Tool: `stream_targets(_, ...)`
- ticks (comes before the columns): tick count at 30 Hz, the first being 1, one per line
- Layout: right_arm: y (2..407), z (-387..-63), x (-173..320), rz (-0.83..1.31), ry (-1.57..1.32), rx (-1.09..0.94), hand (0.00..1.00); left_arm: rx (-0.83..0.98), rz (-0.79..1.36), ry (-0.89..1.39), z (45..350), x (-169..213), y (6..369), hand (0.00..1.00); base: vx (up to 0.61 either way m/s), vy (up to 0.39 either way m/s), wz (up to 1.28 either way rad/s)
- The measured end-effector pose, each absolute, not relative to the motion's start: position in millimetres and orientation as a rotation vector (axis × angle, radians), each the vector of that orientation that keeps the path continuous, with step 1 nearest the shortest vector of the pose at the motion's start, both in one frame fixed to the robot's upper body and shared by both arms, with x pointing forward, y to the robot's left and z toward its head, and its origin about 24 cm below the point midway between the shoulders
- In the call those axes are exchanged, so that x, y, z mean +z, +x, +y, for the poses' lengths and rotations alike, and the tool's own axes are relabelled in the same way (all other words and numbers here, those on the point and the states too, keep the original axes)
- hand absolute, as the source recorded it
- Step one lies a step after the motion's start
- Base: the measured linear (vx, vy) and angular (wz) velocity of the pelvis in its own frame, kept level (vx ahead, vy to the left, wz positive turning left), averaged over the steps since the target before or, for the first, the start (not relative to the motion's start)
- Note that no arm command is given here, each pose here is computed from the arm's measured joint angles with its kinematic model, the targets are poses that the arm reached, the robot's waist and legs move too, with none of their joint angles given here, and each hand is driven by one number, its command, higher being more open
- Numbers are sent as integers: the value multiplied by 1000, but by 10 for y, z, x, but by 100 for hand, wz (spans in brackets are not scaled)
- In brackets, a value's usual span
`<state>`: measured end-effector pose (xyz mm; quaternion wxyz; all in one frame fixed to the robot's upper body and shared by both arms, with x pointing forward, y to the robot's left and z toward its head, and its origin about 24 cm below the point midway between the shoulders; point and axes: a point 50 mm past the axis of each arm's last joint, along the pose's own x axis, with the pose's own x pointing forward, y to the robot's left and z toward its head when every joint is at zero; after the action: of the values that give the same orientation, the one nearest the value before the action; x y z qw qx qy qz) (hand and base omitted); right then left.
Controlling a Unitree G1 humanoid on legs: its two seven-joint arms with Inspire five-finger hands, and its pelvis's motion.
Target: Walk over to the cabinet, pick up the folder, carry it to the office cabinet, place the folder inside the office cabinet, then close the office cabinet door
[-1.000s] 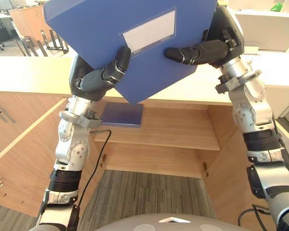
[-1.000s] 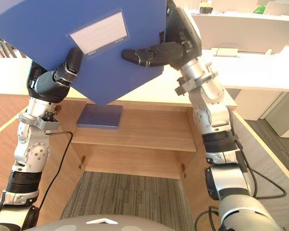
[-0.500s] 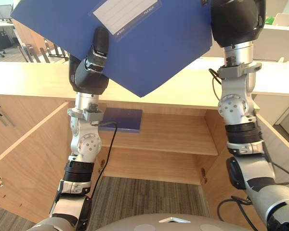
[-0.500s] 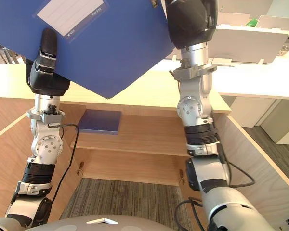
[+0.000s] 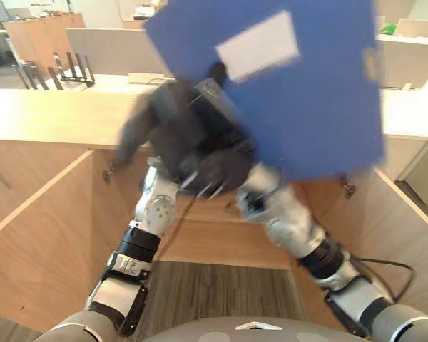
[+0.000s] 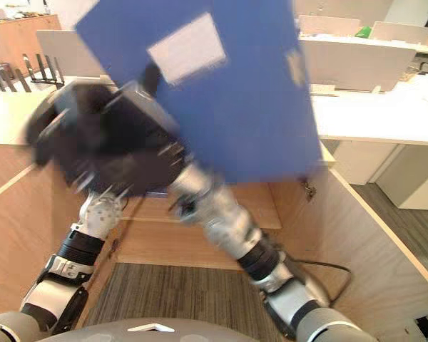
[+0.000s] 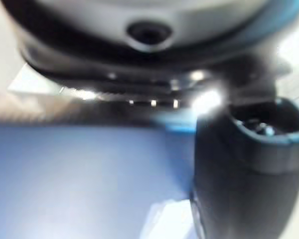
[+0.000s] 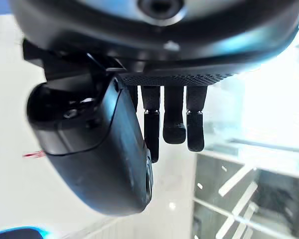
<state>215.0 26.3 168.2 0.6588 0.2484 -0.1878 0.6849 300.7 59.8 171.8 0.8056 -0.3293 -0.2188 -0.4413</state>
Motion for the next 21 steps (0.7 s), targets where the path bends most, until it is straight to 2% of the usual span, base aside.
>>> stream_targets(1,2088,324,1569,-366,527,1606,0,-1018,-494,-601,621,1767,2962,0,0,0,0)
stream_targets(3,2072,334,1552,-364,541,1629,0,-1066,-498,-558,585,1756,2926,0,0,0,-2)
stream_targets(21,2152,471,1522,-340,615,1588,0,-937,-488,-584,748,1699,2998,0,0,0,0)
